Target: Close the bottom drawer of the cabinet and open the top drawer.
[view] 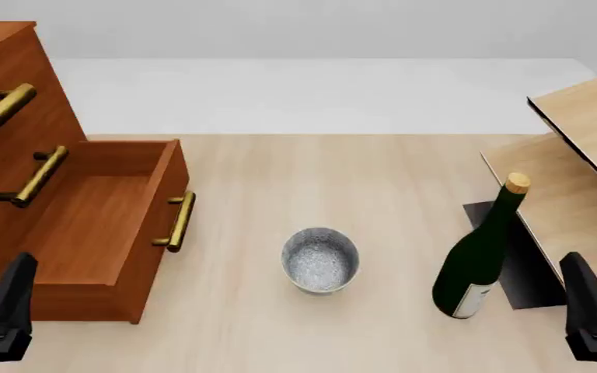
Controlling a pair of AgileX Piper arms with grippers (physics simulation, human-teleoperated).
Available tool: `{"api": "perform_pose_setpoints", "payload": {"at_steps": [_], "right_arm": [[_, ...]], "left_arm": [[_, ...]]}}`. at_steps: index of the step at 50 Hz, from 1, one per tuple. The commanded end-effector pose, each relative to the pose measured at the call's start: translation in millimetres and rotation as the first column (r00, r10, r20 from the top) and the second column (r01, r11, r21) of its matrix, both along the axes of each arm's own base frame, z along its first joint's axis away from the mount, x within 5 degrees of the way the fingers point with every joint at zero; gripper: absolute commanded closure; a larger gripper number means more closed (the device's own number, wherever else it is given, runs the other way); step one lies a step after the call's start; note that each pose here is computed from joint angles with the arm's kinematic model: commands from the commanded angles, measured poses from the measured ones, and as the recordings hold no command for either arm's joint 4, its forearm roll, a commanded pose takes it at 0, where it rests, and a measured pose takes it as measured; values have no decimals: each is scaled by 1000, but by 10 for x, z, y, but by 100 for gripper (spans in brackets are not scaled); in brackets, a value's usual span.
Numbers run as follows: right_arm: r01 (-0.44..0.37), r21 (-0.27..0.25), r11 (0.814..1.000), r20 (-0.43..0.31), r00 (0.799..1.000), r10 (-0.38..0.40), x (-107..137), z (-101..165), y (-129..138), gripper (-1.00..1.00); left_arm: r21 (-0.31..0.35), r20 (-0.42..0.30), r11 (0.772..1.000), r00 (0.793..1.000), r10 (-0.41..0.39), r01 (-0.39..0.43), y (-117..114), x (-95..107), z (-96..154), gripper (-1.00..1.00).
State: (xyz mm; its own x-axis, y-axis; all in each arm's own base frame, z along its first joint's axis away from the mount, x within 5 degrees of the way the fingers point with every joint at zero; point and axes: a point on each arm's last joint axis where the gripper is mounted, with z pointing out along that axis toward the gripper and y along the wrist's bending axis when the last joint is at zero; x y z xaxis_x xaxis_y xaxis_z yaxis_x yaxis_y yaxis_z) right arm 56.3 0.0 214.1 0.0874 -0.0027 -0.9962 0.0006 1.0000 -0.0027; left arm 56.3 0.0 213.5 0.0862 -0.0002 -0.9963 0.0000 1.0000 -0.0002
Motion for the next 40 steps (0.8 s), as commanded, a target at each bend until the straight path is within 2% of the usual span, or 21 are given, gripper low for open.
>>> {"api": "perform_pose_setpoints", "payload": {"at_steps": [1,16,19,23,31,33,40], "right_arm": [[-1,3,1000,-4,1000,1,8,3,0,-100],[-6,5,1000,-8,1000,6,32,-1,3,-100],[-6,6,1000,-8,1000,6,33,-1,3,-100],[-7,9,1000,-8,1000,7,39,0,4,-100],[-9,10,1000,-10,1000,9,49,1,5,-100],[-9,10,1000,-10,1000,9,49,2,5,-100],[-7,11,1000,-10,1000,7,50,2,4,-100]], "left_arm": [[0,-3,1000,1000,-1,1,0,9,7,-100],[4,-1,1000,1000,-11,11,-7,92,48,-100],[-14,10,1000,1000,-18,18,-11,129,135,-100],[23,40,998,997,-60,59,-45,161,296,-100],[32,75,992,990,-121,118,-104,271,623,-100],[-2,68,991,989,-130,131,-115,312,657,-100],[28,55,975,973,-222,221,-243,491,835,-100]]}}
